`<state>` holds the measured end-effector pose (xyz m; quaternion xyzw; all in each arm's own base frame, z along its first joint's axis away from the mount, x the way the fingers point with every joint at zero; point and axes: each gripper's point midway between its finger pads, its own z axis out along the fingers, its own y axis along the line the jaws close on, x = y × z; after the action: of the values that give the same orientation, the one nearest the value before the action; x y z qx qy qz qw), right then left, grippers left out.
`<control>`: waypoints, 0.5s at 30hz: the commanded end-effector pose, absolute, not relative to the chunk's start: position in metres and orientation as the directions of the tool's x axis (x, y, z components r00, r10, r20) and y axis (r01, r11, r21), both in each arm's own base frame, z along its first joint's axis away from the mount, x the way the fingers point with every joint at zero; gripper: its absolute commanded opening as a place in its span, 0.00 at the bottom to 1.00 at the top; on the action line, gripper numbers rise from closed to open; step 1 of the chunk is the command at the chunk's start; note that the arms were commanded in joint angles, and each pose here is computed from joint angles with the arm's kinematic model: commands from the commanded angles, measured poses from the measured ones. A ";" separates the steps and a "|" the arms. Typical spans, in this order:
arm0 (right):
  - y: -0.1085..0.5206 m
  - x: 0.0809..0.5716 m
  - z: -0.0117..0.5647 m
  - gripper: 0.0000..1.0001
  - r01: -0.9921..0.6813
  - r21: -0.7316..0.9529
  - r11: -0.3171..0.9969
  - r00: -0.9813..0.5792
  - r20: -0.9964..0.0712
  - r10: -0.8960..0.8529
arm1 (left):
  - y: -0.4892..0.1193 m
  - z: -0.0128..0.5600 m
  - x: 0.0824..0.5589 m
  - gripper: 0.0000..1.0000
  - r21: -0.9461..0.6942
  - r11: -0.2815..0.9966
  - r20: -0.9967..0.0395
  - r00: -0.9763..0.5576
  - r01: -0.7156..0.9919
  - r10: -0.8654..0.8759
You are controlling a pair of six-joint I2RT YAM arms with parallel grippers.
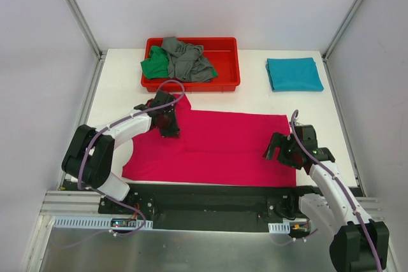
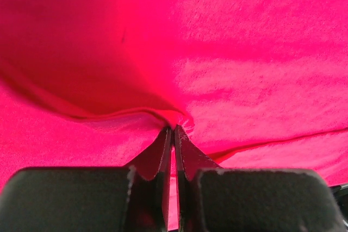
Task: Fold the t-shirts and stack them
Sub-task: Fold the flattened tshirt in 1/3 of the way
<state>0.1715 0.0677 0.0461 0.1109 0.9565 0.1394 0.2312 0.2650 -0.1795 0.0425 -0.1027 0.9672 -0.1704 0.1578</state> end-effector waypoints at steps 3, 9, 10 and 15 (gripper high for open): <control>0.064 0.178 0.050 0.96 0.132 0.296 0.946 -0.859 -0.442 0.258 | -0.189 0.052 0.281 0.00 -0.359 0.932 -0.321 -0.931 -0.050 -0.174; 0.063 0.178 0.050 0.96 0.135 0.289 0.948 -0.860 -0.441 0.256 | -0.195 0.062 0.281 0.49 -0.389 0.921 -0.334 -0.931 -0.004 -0.145; 0.063 0.179 0.051 0.96 0.135 0.287 0.948 -0.858 -0.445 0.257 | -0.197 0.067 0.282 0.58 -0.399 0.917 -0.343 -0.929 0.008 -0.141; 0.058 0.180 0.047 0.96 0.149 0.264 0.953 -0.855 -0.450 0.258 | -0.200 0.088 0.283 0.85 -0.421 0.906 -0.401 -0.905 0.045 -0.141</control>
<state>0.1720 0.0632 0.0439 0.1104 0.9583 0.1260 0.2315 0.2755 -0.1882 0.0512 -0.0542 0.9667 -0.1848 0.1686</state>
